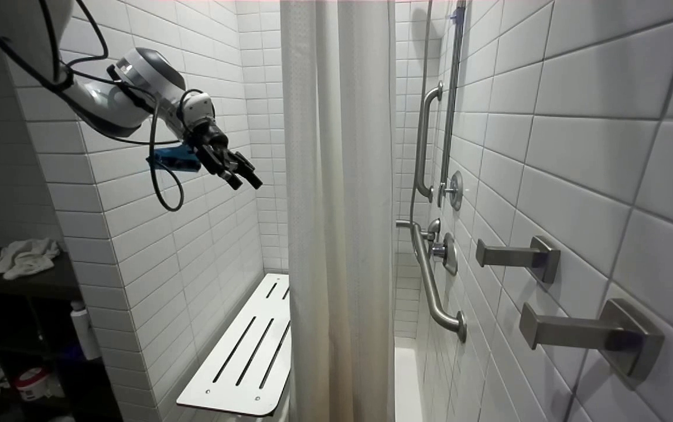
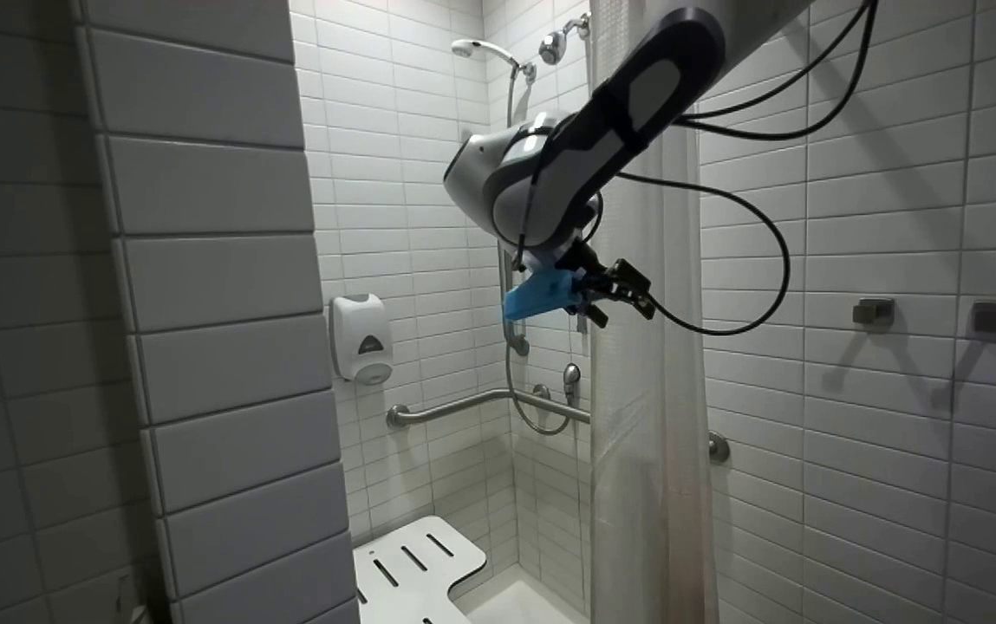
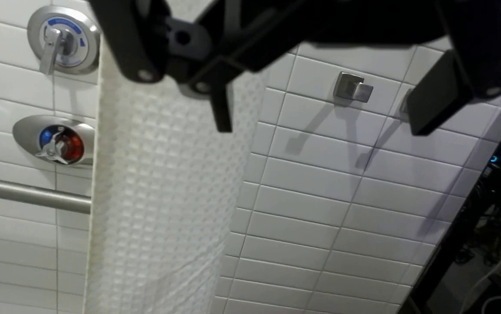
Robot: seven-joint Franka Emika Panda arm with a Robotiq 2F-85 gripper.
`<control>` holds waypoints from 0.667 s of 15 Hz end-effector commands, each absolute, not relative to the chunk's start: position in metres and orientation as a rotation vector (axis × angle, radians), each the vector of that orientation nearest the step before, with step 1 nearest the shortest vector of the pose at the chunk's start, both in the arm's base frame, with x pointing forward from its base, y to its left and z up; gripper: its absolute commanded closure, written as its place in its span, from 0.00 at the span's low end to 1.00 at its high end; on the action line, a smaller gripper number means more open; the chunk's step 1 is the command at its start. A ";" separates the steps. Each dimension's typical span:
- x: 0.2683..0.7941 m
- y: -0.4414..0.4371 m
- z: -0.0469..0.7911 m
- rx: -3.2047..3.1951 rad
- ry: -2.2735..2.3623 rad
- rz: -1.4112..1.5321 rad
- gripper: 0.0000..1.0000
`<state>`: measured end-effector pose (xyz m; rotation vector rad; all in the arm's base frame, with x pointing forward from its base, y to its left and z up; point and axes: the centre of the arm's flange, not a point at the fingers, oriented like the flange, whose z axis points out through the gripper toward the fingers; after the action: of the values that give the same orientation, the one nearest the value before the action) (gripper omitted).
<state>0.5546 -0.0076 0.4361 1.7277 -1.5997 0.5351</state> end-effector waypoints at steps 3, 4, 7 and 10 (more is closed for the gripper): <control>0.599 -0.031 0.453 1.580 -1.761 0.584 0.00; 0.603 -0.037 0.455 1.564 -1.774 0.593 0.00; 0.622 -0.056 0.451 1.546 -1.766 0.614 0.00; 0.630 -0.055 0.440 1.569 -1.681 0.655 0.00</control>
<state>0.6107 -0.0575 0.4468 1.5615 -1.7464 0.6201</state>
